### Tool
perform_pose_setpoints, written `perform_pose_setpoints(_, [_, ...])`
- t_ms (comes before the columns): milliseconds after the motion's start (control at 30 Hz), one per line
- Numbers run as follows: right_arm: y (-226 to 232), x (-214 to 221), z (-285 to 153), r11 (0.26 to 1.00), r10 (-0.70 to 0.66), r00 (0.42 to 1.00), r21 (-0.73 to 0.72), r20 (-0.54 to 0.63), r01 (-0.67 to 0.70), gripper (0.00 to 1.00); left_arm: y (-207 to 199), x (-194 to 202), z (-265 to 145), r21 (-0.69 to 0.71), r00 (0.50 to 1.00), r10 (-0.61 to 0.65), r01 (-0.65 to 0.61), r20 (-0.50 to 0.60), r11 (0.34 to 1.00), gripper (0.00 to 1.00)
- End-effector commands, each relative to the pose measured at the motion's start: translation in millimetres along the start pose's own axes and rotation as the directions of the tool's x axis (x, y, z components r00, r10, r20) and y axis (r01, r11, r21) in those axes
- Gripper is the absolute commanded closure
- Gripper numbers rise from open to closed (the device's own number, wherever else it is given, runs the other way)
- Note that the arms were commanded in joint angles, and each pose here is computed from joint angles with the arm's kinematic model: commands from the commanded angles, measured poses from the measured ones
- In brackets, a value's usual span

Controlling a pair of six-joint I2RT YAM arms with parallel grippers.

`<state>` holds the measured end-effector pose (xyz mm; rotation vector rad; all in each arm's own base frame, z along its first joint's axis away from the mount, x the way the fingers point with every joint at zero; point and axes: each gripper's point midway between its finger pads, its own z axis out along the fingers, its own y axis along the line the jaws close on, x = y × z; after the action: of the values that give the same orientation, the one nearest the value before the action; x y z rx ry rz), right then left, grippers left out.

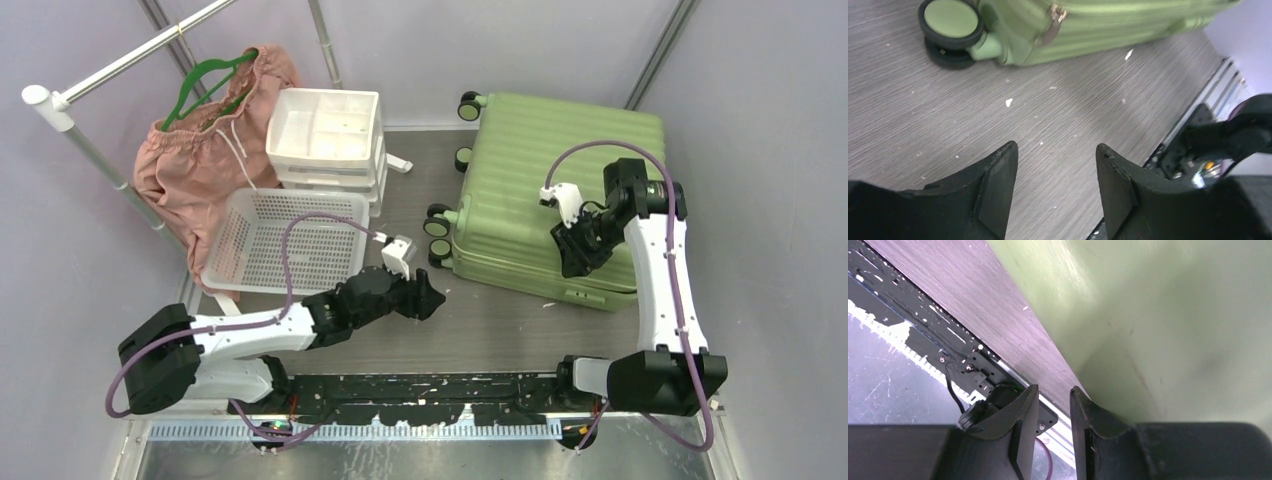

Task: Open, take out, and arrange the luggage
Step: Adjust the luggage at the center of the board.

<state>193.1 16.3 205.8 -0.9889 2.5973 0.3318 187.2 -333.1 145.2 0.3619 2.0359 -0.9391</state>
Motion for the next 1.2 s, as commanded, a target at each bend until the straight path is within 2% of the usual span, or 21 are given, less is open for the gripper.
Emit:
perform_pose_setpoints(0, [-13, -44, -8, 0.985, -0.17, 0.969, 0.002, 0.179, 0.173, 0.61, -4, -10, 7, 0.091, 0.97, 0.171, -0.188, 0.174, 0.978, 0.39])
perform_pose_setpoints(67, [24, -43, -8, 0.964, -0.199, 0.95, -0.128, 0.239, 0.234, 0.58, -3, -2, 9, 0.131, 0.955, 0.207, -0.238, 0.211, 0.962, 0.32])
perform_pose_setpoints(133, [56, -42, -6, 0.933, -0.224, 0.936, -0.216, 0.273, 0.286, 0.56, -7, 0, 13, 0.167, 0.945, 0.21, -0.256, 0.252, 0.952, 0.16])
perform_pose_setpoints(167, [73, -41, -4, 0.912, -0.248, 0.927, -0.255, 0.281, 0.321, 0.56, -7, 2, 17, 0.175, 0.94, 0.222, -0.272, 0.261, 0.946, 0.11])
perform_pose_setpoints(267, [114, -41, 1, 0.85, -0.28, 0.9, -0.351, 0.333, 0.394, 0.48, -9, 3, 28, 0.197, 0.921, 0.246, -0.313, 0.302, 0.929, 0.07])
perform_pose_setpoints(367, [128, -45, 10, 0.842, -0.249, 0.884, -0.362, 0.396, 0.399, 0.45, -13, -1, 34, 0.214, 0.868, 0.287, -0.396, 0.406, 0.893, 0.12])
perform_pose_setpoints(567, [116, -52, 46, 0.895, -0.164, 0.872, -0.301, 0.46, 0.328, 0.42, -2, -2, 59, 0.144, 0.859, 0.296, -0.384, 0.419, 0.912, 0.28])
perform_pose_setpoints(667, [115, -45, 53, 0.89, -0.214, 0.852, -0.264, 0.478, 0.372, 0.41, 5, -16, 54, 0.079, 0.839, 0.303, -0.375, 0.451, 0.924, 0.33])
perform_pose_setpoints(1000, [91, -49, 58, 0.948, -0.187, 0.876, -0.153, 0.445, 0.28, 0.39, 8, -36, 54, -0.05, 0.809, 0.362, -0.384, 0.462, 0.922, 0.44])
perform_pose_setpoints(1167, [90, -50, 59, 0.951, -0.176, 0.882, -0.154, 0.438, 0.267, 0.39, -5, -42, 64, -0.049, 0.8, 0.358, -0.383, 0.482, 0.923, 0.45])
